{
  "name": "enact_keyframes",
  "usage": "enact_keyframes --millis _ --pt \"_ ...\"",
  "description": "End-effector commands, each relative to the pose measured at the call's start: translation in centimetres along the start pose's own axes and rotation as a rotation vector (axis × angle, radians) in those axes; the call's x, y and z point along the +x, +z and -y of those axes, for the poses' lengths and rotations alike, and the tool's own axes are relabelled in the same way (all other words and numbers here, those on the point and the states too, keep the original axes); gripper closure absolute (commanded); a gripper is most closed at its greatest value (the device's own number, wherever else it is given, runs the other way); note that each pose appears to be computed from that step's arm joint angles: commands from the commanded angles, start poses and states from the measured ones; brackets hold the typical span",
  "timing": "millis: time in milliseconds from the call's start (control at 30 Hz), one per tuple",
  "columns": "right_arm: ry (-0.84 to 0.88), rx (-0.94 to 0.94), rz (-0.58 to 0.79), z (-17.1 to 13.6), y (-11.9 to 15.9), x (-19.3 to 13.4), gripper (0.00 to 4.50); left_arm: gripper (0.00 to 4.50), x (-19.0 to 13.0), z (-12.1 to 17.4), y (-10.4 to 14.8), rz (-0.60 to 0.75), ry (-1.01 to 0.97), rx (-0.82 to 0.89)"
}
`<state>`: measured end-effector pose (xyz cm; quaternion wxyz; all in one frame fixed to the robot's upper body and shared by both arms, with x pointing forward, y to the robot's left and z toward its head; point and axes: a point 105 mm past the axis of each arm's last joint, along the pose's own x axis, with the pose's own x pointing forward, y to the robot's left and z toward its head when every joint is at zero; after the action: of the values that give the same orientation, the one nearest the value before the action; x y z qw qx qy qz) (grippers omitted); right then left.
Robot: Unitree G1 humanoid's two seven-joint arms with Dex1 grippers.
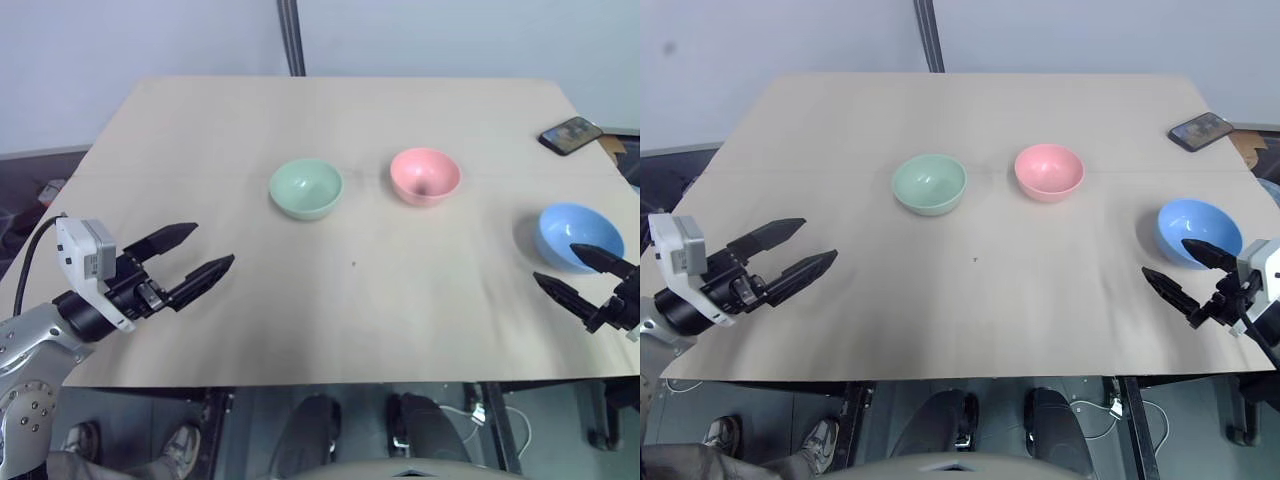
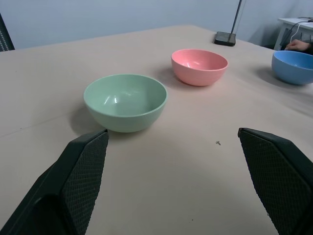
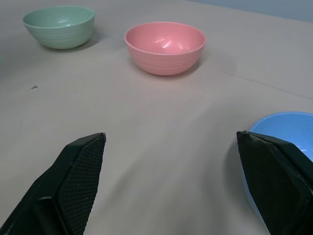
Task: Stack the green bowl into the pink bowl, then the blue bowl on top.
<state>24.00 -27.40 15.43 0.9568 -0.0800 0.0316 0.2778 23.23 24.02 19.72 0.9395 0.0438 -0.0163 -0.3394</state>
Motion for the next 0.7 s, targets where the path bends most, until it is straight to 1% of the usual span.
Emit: enact_keyframes --millis 33,133,233,300,367,433,600,700 --pt "0.007 -0.034 0.042 -0.2 1.2 0.2 0.0 0.03 0.3 0.6 0.7 0.025 -0.018 0.034" --pt "-0.003 -0.053 0.03 -0.4 1.0 1.6 0.0 0.03 1.0 1.1 0.3 0.04 -0.034 0.016" --pt "0.044 -0.053 0.05 -1.4 1.6 3.7 0.0 0.03 1.3 1.5 0.2 0.046 -0.051 0.018" --pt "0.095 -0.086 0.022 -2.5 1.8 5.6 0.0 0.03 1.6 2.0 0.0 0.046 -0.075 0.033" --pt "0.131 -0.197 -0.023 -3.7 2.0 8.1 0.0 0.03 1.8 2.8 0.2 0.073 -0.121 0.033" --pt "0.148 -0.272 -0.024 -4.2 2.6 10.7 0.0 0.03 1.9 3.2 0.3 0.1 -0.134 0.033" --pt "0.283 -0.411 0.013 -5.9 4.1 17.0 0.0 0.03 2.1 4.2 0.2 0.116 -0.163 0.06" --pt "0.314 -0.472 0.005 -5.8 4.3 19.5 0.0 0.03 1.7 4.9 0.1 0.104 -0.188 0.091"
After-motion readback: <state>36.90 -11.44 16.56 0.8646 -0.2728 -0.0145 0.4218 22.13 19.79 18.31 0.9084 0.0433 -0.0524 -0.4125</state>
